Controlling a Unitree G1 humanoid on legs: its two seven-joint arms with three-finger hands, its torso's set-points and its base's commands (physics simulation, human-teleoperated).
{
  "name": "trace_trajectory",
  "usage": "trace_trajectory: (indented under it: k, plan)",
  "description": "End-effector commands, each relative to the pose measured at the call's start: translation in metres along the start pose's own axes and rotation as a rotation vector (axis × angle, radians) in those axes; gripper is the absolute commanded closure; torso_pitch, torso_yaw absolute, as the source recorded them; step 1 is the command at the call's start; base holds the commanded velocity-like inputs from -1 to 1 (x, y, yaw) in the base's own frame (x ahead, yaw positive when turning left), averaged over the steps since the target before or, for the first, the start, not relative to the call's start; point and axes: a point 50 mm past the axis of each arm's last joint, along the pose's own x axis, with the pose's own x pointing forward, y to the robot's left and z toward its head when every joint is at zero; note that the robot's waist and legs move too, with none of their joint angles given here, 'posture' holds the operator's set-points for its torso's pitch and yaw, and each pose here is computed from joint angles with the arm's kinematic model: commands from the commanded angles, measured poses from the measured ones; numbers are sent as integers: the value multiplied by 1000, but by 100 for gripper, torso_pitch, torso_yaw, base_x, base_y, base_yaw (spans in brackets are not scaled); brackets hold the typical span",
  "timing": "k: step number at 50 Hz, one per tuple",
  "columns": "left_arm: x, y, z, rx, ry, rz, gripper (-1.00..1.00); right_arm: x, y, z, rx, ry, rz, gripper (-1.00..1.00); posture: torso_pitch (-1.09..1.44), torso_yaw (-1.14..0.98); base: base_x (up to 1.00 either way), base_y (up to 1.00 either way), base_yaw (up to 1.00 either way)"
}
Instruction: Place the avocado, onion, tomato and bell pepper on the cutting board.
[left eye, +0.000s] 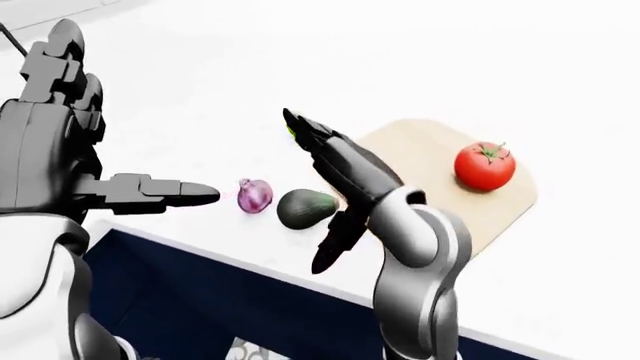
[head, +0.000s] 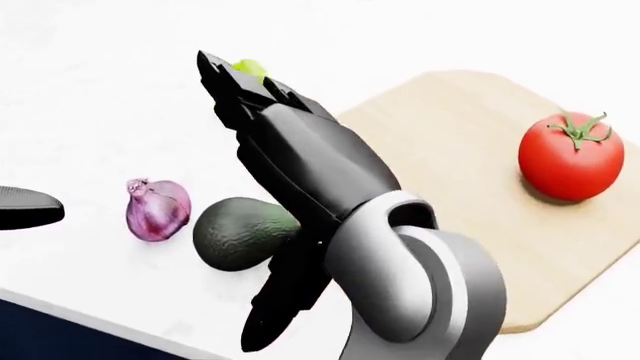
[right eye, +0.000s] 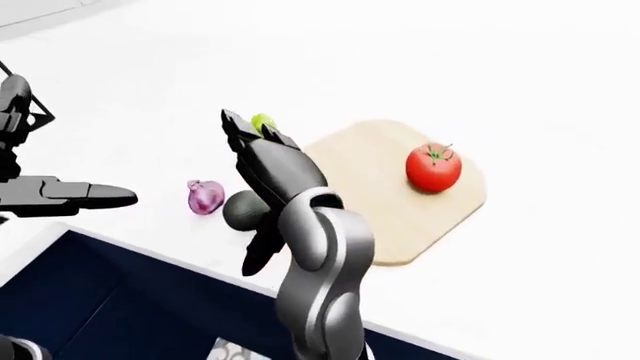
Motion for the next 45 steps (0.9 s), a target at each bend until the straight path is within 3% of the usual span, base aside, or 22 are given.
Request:
trace_trajectory:
  k: [1,8,11,15,17,33,37,45]
  plan:
    - [-1,5,9,15,-54,35,-100,-4,-3,11,-32,-42,-31,-100,0,41,0,0,0]
    - [-1,6,9,17,-54,36,-100,1,7,0,-35,4,-1,-100,0,41,0,0,0]
    - [-1,6,9,18,-53,34,-100,4,11,-6,-30,21,6,-67,0,41,0,0,0]
    - [0,5,10,20,-55,32,-100,3,12,-11,-23,42,12,-9,0,41,0,0,0]
    - [1,5,10,18,-56,31,-100,3,13,-12,-24,47,13,7,0,41,0,0,0]
    - [-3,9,10,25,-57,43,-100,2,17,-14,-27,50,39,53,0,41,0,0,0]
    - [-4,10,10,28,-56,45,-100,-2,11,-6,-30,33,26,70,0,41,0,0,0]
    - [-2,9,10,18,-51,44,-100,-10,-9,6,-29,10,-37,83,0,41,0,0,0]
